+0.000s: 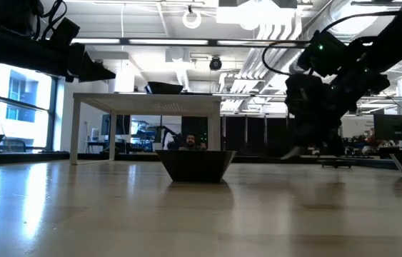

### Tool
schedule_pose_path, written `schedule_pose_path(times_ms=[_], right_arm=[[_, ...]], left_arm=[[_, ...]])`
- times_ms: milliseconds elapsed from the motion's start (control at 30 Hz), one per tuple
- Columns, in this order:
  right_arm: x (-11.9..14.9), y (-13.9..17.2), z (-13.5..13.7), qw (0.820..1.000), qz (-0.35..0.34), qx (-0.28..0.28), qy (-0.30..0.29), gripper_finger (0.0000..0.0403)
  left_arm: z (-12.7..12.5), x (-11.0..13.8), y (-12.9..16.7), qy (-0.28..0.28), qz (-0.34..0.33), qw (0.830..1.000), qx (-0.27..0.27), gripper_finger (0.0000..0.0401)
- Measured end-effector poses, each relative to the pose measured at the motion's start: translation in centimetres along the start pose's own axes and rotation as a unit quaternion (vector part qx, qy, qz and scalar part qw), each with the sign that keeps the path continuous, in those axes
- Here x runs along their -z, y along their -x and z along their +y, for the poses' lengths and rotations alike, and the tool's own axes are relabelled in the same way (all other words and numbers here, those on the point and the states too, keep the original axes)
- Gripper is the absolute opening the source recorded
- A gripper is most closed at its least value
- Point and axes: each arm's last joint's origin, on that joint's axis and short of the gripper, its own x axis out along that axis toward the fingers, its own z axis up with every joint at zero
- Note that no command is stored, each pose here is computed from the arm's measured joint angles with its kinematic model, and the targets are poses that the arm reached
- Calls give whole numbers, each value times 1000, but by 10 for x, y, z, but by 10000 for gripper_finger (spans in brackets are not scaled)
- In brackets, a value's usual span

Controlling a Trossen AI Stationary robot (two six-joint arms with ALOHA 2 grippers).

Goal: Pick & Place Mini shaped plates
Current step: Stack the black leaf-shaped plate on top of the black leaf-shaped plates on the shelf

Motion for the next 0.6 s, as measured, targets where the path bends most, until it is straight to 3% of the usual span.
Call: schedule_pose_path(times_ms=[267,433,600], right_arm=[[-42,33,49,999,0,-36,26,8],[-106,65,81,997,-48,-15,66,3],[-180,78,86,993,-73,16,94,3]], left_arm=[[0,0,0,0,-1,1000,0,5],[0,0,0,-1,-1,1000,0,5],[0,-1,0,-11,-6,1000,1,5]])
